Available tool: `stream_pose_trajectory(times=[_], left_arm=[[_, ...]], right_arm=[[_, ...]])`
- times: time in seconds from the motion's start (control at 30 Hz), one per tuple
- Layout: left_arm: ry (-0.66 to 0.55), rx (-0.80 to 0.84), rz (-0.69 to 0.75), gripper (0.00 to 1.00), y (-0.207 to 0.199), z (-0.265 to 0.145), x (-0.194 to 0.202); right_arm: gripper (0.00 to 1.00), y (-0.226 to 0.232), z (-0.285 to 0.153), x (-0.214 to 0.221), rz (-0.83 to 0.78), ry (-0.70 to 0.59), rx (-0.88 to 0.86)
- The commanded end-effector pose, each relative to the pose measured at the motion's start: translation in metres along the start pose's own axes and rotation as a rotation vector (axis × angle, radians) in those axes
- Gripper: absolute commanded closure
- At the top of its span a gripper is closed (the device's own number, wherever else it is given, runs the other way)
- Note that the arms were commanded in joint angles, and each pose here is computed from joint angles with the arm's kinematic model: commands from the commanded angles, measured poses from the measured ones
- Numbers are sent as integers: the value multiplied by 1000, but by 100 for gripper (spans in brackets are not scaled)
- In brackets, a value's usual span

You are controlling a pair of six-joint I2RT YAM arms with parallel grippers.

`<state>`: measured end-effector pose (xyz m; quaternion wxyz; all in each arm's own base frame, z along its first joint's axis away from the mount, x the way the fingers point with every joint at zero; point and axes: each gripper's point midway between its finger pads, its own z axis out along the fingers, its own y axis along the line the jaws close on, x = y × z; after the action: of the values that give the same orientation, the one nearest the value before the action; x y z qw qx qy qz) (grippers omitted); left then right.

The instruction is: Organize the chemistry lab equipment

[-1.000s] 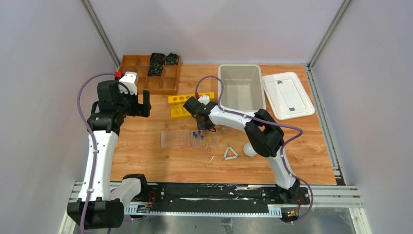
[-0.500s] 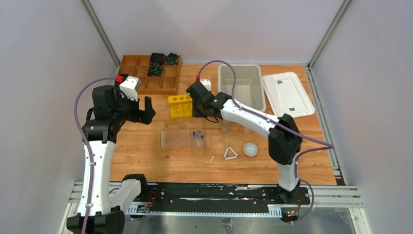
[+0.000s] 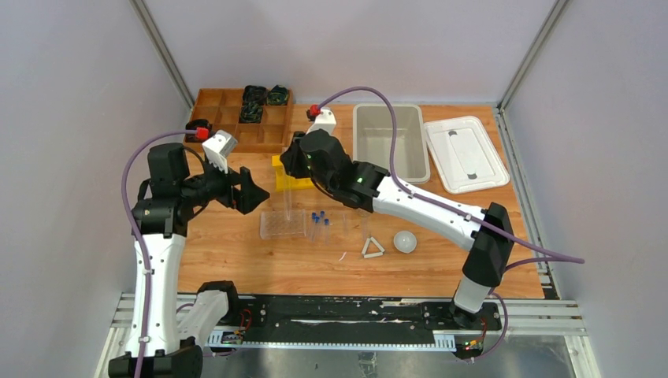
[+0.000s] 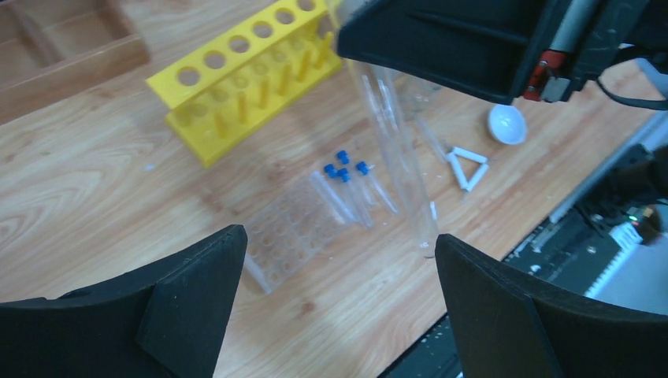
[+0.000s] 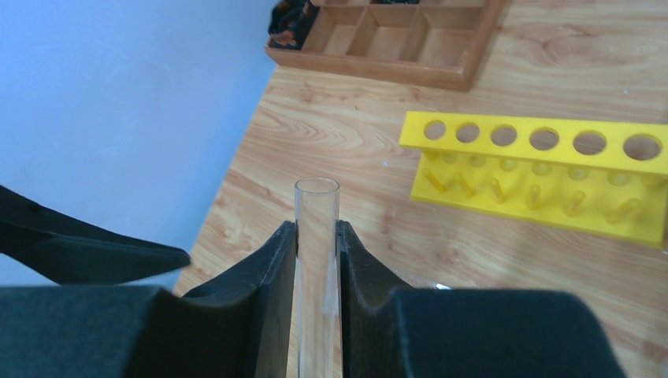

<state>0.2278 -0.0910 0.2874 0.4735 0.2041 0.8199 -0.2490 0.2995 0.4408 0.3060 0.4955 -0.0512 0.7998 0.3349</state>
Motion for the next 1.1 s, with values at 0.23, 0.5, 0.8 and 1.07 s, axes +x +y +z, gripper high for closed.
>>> stream_pose_trajectory(times=[0.23,0.5,0.8,1.07], left_arm=[[24,273,-84,18,-33,12,6],[47,274,-95,34,-27,19,9],[67,285,-101,74,-24,24,16],[58,300,-85,96,-25,25,11]], right_arm=[[100,55,-16,-38,78,-176,-137],[100,74,-22,-43,64,-201,-181],[100,82,-27,-42,21,-220,-210],[50,69,-29,-31,-33,-106,-174]])
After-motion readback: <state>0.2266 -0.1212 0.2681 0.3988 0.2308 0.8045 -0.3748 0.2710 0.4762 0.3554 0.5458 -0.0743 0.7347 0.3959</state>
